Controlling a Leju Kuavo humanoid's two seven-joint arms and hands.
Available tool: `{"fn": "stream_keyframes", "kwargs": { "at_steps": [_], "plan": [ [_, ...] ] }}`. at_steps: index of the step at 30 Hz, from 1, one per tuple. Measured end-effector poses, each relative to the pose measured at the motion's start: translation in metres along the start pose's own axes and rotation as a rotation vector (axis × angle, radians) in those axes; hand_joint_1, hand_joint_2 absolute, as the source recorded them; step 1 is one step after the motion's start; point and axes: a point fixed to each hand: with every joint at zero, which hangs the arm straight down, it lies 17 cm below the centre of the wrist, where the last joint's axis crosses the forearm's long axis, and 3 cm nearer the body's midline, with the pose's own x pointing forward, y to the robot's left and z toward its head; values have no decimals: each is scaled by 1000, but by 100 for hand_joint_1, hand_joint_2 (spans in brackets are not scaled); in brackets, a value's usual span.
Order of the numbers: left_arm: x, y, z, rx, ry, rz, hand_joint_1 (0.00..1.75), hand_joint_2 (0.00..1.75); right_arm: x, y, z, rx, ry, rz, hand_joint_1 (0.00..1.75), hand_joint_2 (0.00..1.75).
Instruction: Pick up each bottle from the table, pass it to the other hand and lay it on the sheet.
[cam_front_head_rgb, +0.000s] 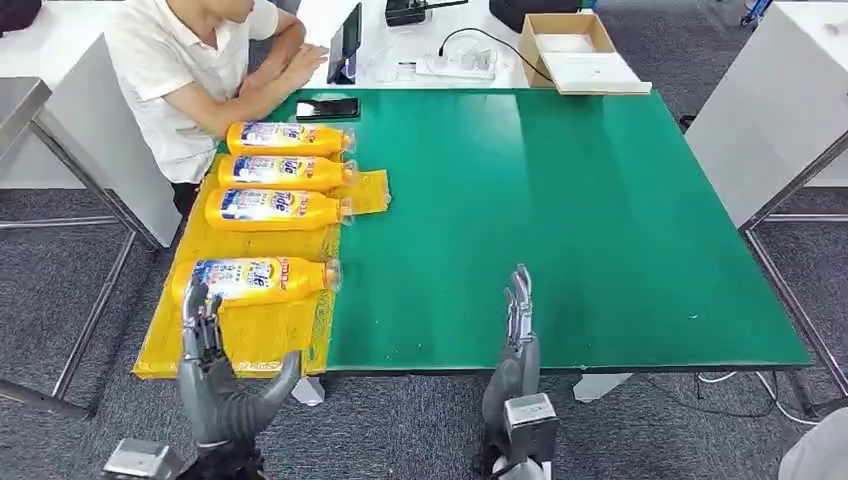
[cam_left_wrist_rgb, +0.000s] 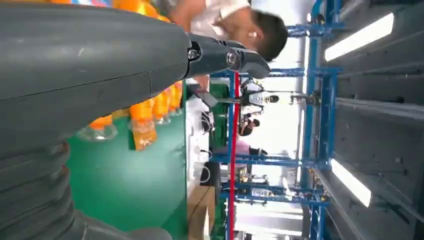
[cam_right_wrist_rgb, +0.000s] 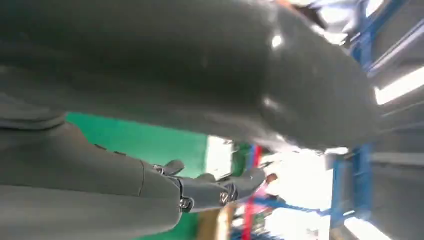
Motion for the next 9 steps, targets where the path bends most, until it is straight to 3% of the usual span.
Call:
{"fn": "stream_keyframes", "kwargs": {
  "at_steps": [9],
  "plan": [
    [14,37,5,70,-11,-47,0,175,-12,7,4,-16,53,-17,0,0]
  ]
}}
